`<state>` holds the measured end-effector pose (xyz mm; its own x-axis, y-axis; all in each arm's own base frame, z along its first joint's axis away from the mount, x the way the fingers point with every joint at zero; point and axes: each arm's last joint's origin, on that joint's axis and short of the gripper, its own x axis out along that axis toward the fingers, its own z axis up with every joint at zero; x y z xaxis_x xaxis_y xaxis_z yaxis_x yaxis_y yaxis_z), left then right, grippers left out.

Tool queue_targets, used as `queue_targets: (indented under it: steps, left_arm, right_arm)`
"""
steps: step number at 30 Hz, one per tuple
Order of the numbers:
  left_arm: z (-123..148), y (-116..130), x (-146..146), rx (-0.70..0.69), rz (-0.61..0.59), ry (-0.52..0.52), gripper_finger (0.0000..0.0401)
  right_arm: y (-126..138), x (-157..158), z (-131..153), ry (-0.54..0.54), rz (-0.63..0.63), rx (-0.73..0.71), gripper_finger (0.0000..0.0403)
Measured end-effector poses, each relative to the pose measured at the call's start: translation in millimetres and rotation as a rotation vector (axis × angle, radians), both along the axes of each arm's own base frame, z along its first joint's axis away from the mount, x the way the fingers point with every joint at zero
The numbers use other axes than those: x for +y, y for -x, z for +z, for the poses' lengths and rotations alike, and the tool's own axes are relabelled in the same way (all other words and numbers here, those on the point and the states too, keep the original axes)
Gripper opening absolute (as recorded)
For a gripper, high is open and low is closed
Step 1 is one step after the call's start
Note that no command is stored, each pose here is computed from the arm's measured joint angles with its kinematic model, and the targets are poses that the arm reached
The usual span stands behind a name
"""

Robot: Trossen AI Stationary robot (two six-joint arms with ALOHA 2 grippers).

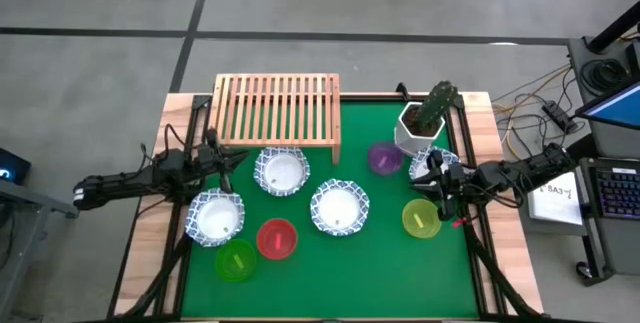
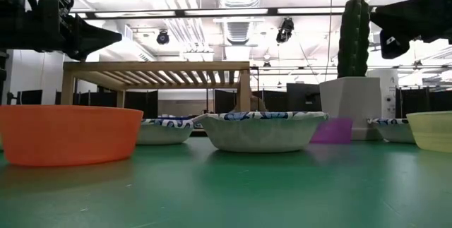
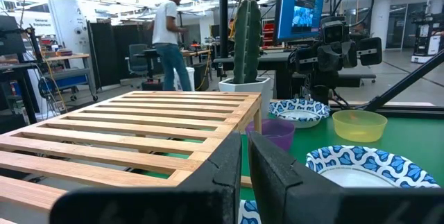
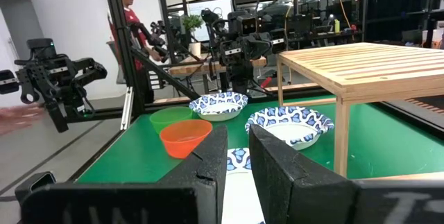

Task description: Place and stack bowls onto a shelf

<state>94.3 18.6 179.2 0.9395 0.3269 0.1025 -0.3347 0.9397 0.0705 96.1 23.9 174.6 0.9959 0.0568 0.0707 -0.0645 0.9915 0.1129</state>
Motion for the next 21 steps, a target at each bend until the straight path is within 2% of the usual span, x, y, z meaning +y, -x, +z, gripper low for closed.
queue_targets:
  steps: [6,9,10,11,14,15,17,21]
  left_arm:
    - [1.9,0.2,0.0,-0.002,0.007,-0.053,0.0011]
    - [2.5,0.3,0.0,-0.016,0.005,-0.032,0.0011]
    - [2.6,0.3,-0.1,-0.029,-0.001,0.004,0.0011]
    - [2.7,0.2,-0.4,-0.059,-0.021,0.088,0.0011]
    - [14.6,2.2,-1.9,-0.262,-0.133,0.45,0.0011]
    - [14.6,2.0,-2.2,-0.282,-0.155,0.515,0.0011]
    - [15.5,1.8,-3.7,-0.293,-0.216,0.554,0.0011]
    - [19.3,1.9,-8.6,-0.305,-0.396,0.534,0.0011]
  right_arm:
    - [0.0,0.0,0.4,0.006,-0.001,-0.005,0.0052]
    - [0.3,-0.1,2.4,0.023,-0.003,-0.026,0.0052]
    - [0.4,-0.1,4.2,-0.012,0.0,-0.042,0.0052]
    - [0.8,-0.3,7.6,-0.076,0.005,-0.073,0.0052]
    - [2.8,-1.0,19.2,-0.237,0.028,-0.183,0.0052]
    - [3.3,-1.1,22.3,-0.256,0.033,-0.214,0.0052]
    - [3.7,-1.4,28.1,-0.272,0.034,-0.271,0.0052]
    - [1.4,-2.8,34.2,-0.273,-0.044,-0.331,0.0052]
